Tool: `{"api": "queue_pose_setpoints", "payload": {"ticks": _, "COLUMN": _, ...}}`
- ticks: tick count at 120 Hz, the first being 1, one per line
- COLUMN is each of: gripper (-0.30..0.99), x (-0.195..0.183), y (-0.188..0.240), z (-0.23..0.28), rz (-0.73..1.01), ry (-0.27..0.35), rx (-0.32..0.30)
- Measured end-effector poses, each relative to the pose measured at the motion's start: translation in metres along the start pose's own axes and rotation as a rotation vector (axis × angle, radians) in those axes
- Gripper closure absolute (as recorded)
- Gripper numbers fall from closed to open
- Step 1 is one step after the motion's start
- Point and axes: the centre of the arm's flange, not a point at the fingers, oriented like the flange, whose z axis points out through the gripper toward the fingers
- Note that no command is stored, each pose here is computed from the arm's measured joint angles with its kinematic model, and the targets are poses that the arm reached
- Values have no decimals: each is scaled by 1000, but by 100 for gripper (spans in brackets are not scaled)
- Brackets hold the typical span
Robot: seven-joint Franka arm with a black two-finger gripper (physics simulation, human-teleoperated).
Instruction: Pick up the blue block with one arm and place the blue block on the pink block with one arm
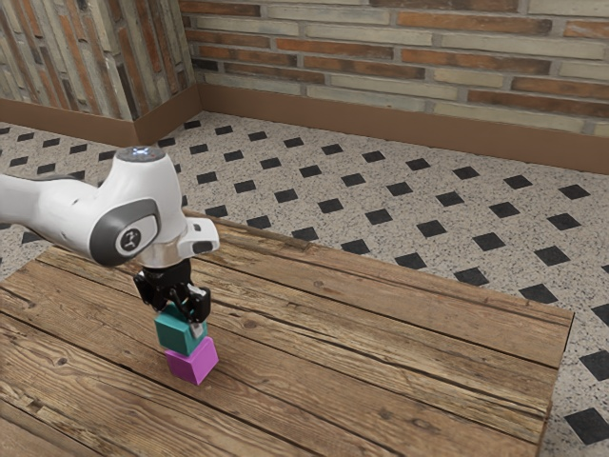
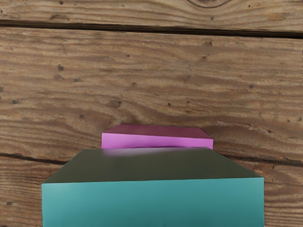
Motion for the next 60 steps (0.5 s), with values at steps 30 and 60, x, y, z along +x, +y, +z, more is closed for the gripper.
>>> {"api": "queue_pose_setpoints", "payload": {"ticks": 30, "gripper": 18, "x": 0, "y": 3, "z": -1, "rz": 7, "ry": 2, "rx": -5}}
{"api": "queue_pose_setpoints", "payload": {"ticks": 60, "gripper": 6, "x": 1, "y": 2, "z": -3, "rz": 14, "ry": 3, "rx": -8}}
